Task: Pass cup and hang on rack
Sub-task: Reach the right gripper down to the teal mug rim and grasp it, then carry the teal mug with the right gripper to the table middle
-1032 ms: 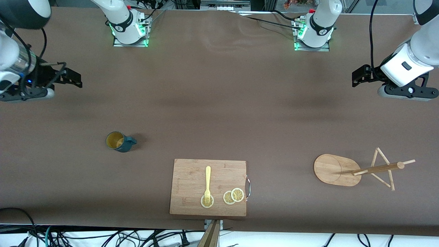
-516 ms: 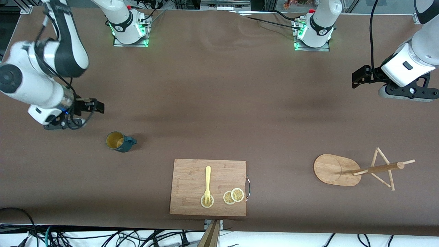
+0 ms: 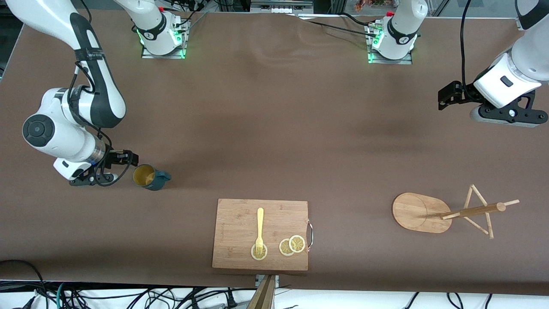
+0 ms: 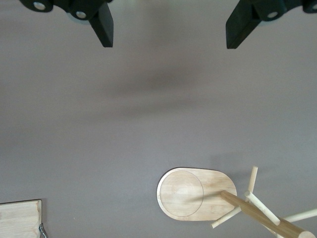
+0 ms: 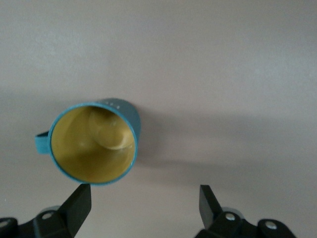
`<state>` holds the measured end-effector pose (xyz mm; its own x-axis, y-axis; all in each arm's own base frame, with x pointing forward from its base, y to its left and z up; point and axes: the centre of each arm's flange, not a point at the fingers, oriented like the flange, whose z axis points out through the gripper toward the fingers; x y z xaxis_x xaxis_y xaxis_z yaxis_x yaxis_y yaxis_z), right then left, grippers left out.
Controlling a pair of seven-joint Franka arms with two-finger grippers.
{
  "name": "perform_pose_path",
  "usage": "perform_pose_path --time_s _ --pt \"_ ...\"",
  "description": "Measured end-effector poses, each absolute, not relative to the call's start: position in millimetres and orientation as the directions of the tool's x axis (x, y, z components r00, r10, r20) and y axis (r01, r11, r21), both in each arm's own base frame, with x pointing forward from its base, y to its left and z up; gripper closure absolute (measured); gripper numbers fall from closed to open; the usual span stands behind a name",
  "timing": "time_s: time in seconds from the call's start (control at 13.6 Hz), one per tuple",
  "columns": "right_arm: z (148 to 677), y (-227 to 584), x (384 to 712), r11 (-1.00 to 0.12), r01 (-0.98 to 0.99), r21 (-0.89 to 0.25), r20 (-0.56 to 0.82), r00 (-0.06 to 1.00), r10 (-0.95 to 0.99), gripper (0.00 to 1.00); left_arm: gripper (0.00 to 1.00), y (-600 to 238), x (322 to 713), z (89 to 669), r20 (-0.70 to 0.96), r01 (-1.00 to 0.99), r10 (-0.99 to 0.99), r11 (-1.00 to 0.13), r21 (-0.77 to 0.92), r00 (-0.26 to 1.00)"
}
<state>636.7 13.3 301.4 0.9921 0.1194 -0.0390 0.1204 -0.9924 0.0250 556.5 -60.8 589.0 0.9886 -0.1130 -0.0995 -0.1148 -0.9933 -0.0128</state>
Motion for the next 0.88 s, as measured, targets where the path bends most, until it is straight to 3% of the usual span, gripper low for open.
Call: perform_pose_path --time_s 0.52,0.66,0.81,0.88 --pt "267.9 14.8 656.9 -0.993 0.114 0.02 -0.033 0.993 0.113 0.08 0.0 -63.5 556.5 591.6 -0.094 -0.119 -0.118 -0.993 -0.013 0.989" --pt "259.0 14.9 656.5 -0.994 0.112 0.017 -0.043 0.993 0.111 0.12 0.0 -63.7 556.7 593.8 -0.089 -0.12 -0.118 -0.993 -0.013 0.989" --pt "247.6 15.3 656.5 -0.994 0.11 0.015 -0.048 0.993 0.109 0.25 0.0 -63.2 556.8 594.3 -0.089 -0.119 -0.117 -0.993 -0.013 0.989" --pt "243.0 15.8 656.2 -0.994 0.11 0.014 -0.052 0.993 0.109 0.26 0.0 -63.0 556.8 594.3 -0.089 -0.119 -0.117 -0.993 -0.013 0.989"
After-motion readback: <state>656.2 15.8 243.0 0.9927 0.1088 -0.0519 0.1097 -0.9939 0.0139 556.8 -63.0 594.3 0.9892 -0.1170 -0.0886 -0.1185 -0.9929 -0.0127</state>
